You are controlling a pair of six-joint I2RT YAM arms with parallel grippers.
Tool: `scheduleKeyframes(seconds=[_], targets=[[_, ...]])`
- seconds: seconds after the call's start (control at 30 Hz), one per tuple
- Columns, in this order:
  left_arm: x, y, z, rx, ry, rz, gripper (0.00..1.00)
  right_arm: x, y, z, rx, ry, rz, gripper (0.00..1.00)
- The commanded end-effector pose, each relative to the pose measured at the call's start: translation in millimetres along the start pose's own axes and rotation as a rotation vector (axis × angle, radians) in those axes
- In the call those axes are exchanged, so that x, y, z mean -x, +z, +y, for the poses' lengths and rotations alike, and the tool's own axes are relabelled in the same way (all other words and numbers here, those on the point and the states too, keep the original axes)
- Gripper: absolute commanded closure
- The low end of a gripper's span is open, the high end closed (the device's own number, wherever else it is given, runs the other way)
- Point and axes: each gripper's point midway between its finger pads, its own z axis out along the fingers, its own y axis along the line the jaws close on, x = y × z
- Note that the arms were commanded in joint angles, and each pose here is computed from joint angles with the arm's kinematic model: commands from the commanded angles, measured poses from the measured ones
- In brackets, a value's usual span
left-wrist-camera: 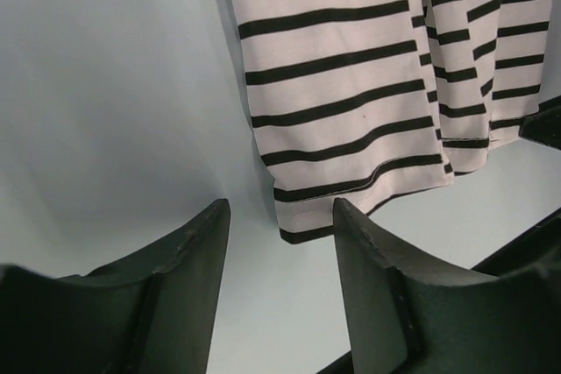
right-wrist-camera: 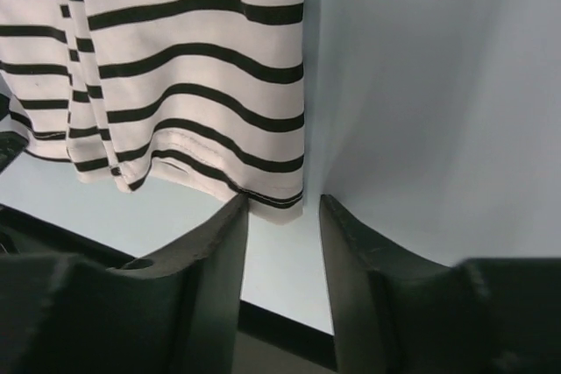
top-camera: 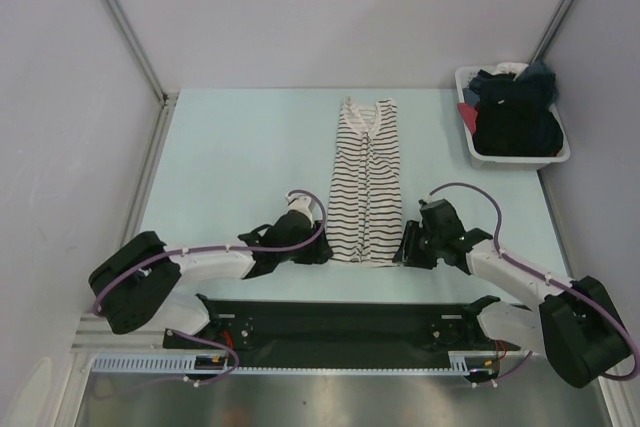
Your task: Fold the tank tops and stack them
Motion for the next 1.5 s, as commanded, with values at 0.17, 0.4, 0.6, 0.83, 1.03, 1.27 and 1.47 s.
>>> scheduleKeyframes(seconds=[0.17, 0.4, 0.6, 0.83, 1.03, 1.27, 1.47], targets=[[-8, 3, -14, -0.039, 0.003, 0.023, 0.72, 6, 5, 12, -0.029, -0.052, 0.005, 0.9], [-18, -2, -13, -0.026, 0.006, 0.033, 1.0, 2, -9, 8, -0.075, -0.056, -0.016, 1.0], [-18, -9, -14, -0.013, 0.009, 0.033, 1.0, 6, -31, 16, -0.039, -0.046, -0.064, 1.0], [12, -22, -33, 0.0, 0.034, -0.002, 1.0, 26, -46, 33, -0.022, -0.067, -0.107, 1.0], [61, -27, -51, -0.006, 0.047, -0.074, 1.0, 59, -44, 49, -0.051, -0.107, -0.146, 1.0], [113, -25, -49, 0.037, 0.054, -0.13, 1.0, 111, -37, 59, -0.075, -0.093, -0.188, 1.0], [154, -9, -40, 0.087, 0.058, -0.155, 1.0, 165, -33, 62, -0.087, -0.061, -0.236, 1.0]])
